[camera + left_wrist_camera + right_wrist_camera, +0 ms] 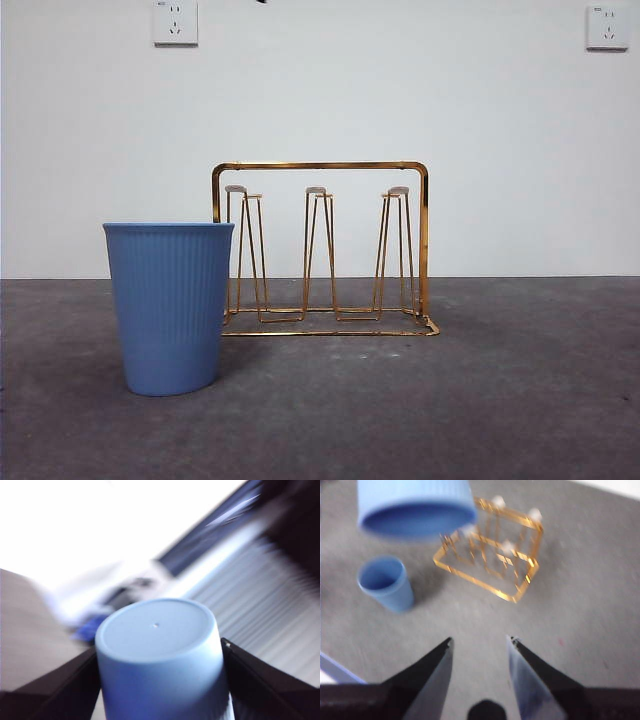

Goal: Pick up cup 1,put cup 1 in the cup rack,pick up cup 2,put cup 2 in the cup rack

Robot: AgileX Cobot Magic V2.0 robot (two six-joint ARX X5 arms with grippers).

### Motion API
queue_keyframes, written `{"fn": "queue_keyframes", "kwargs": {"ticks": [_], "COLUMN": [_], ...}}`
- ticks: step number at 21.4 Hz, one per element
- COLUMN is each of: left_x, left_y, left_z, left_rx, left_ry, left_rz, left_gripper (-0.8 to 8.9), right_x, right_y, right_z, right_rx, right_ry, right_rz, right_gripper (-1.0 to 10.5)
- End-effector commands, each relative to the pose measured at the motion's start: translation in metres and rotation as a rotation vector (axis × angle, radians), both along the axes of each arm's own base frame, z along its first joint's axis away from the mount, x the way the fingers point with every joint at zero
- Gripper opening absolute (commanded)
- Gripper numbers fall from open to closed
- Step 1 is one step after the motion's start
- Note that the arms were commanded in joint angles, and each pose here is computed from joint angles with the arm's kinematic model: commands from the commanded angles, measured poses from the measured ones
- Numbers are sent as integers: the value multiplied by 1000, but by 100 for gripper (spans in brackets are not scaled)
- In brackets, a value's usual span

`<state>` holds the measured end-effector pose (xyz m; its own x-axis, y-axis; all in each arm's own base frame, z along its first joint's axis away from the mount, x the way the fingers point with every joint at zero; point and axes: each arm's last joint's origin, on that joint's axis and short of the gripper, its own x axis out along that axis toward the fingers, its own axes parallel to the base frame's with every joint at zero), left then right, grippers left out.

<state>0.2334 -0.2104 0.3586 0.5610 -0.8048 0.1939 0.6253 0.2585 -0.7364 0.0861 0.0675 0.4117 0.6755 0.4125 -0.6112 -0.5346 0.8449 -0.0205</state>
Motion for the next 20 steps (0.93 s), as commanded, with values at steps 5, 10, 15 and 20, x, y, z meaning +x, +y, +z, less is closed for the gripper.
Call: {"fn": "queue_keyframes", "kwargs": {"ticks": [5,10,15,20], "left_x": [-5,3,23,37], "left_y": [-12,-28,-47,-61], "left_z": [25,12,-19,-42], "left_rx": [515,578,634,655], "left_ry": [-349,-391,-353,-335], "left_rz": [367,420,469,496], "left_gripper": [-8,-8,-8,-8], "right_x": [-27,-34,-34,-34], "right_y": [-24,-30,-31,-31], "right_z": [1,2,1,1], "right_rx": [35,48,30,29], "right_ry": [-24,-51,-43,-43], "right_rz": [-52,-60,-68,-68], "right_gripper": [189,189,189,189]}}
